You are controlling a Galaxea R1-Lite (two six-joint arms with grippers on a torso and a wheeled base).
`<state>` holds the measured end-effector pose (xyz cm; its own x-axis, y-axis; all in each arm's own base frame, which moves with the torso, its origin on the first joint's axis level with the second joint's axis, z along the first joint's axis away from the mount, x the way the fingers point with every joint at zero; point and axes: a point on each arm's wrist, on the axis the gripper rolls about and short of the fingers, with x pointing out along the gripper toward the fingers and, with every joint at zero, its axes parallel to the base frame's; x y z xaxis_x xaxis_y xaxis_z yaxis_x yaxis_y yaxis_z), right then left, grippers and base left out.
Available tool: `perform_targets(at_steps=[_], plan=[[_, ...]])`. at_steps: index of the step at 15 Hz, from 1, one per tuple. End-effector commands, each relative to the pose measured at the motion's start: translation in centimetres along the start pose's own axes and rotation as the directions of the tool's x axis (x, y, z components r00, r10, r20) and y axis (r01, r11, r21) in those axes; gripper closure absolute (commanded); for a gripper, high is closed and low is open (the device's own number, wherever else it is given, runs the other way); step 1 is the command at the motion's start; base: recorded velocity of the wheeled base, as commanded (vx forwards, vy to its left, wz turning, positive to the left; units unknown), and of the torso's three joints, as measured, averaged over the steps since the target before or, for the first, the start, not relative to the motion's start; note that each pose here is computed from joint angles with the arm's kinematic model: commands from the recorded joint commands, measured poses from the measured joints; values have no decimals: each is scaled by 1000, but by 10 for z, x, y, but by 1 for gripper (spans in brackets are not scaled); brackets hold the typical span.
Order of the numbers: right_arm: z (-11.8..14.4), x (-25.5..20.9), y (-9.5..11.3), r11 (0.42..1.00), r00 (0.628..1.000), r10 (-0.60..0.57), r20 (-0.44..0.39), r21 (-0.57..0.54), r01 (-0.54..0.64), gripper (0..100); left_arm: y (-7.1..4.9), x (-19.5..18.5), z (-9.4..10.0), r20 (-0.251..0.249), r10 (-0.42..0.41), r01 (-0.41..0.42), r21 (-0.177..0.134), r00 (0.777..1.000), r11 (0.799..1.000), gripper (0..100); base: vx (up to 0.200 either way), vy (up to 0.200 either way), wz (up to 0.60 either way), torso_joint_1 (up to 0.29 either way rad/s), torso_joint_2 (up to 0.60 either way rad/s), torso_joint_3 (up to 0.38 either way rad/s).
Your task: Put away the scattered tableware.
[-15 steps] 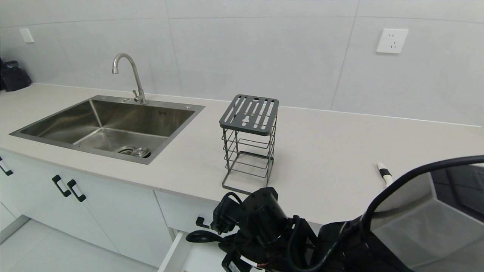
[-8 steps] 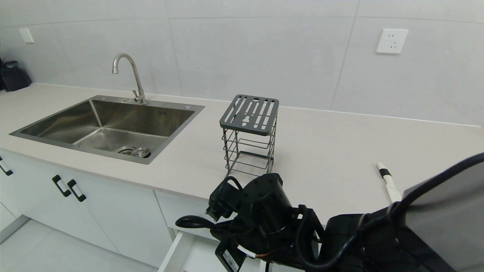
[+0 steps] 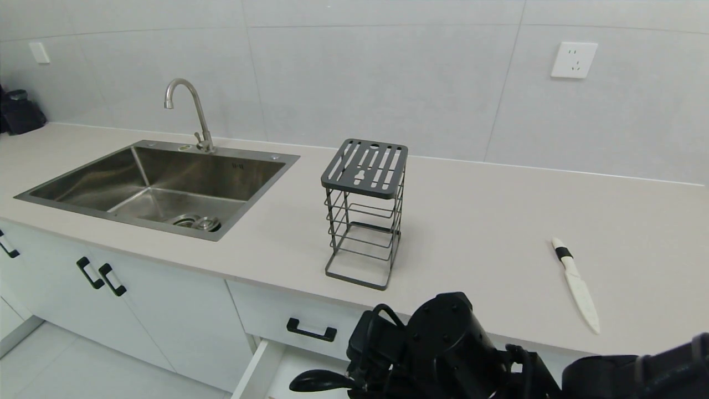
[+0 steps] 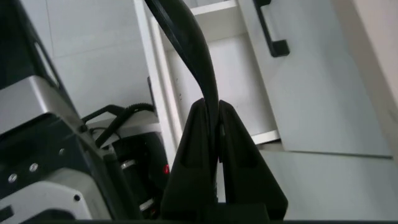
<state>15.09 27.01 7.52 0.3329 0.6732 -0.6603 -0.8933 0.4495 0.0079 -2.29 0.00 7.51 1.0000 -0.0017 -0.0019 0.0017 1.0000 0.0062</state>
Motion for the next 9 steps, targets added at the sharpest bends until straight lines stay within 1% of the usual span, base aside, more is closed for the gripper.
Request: perform_targets(at_steps=[1,3,4,5,6,7,9], plan=[[5,-6,3,1000,1000,7,19,0,-7,100,0,0,0,-1,0,0,0,1000,1000,0,0,0,0,0,0,0],[10,0,6,1000,1000,21,22,-1,-21,100,0,0,0,-1,0,0,0,1000,1000,0,0,0,0,0,0,0],[18,4,6,1000,999,23,41,1,-23,100,0,0,0,-1,0,0,0,1000,1000,0,0,0,0,0,0,0],[29,8,5,1000,999,23,41,1,-23,100,0,0,0,-1,0,0,0,1000,1000,0,0,0,0,-85,246,134],[31,8,5,1000,999,21,30,2,-21,100,0,0,0,-1,0,0,0,1000,1000,0,0,0,0,-144,373,222],[33,8,5,1000,1000,20,24,3,-20,100,0,0,0,-1,0,0,0,1000,1000,0,0,0,0,-149,417,261],[31,11,4,1000,1000,19,10,5,-19,100,0,0,0,-1,0,0,0,1000,1000,0,0,0,0,-90,249,154]])
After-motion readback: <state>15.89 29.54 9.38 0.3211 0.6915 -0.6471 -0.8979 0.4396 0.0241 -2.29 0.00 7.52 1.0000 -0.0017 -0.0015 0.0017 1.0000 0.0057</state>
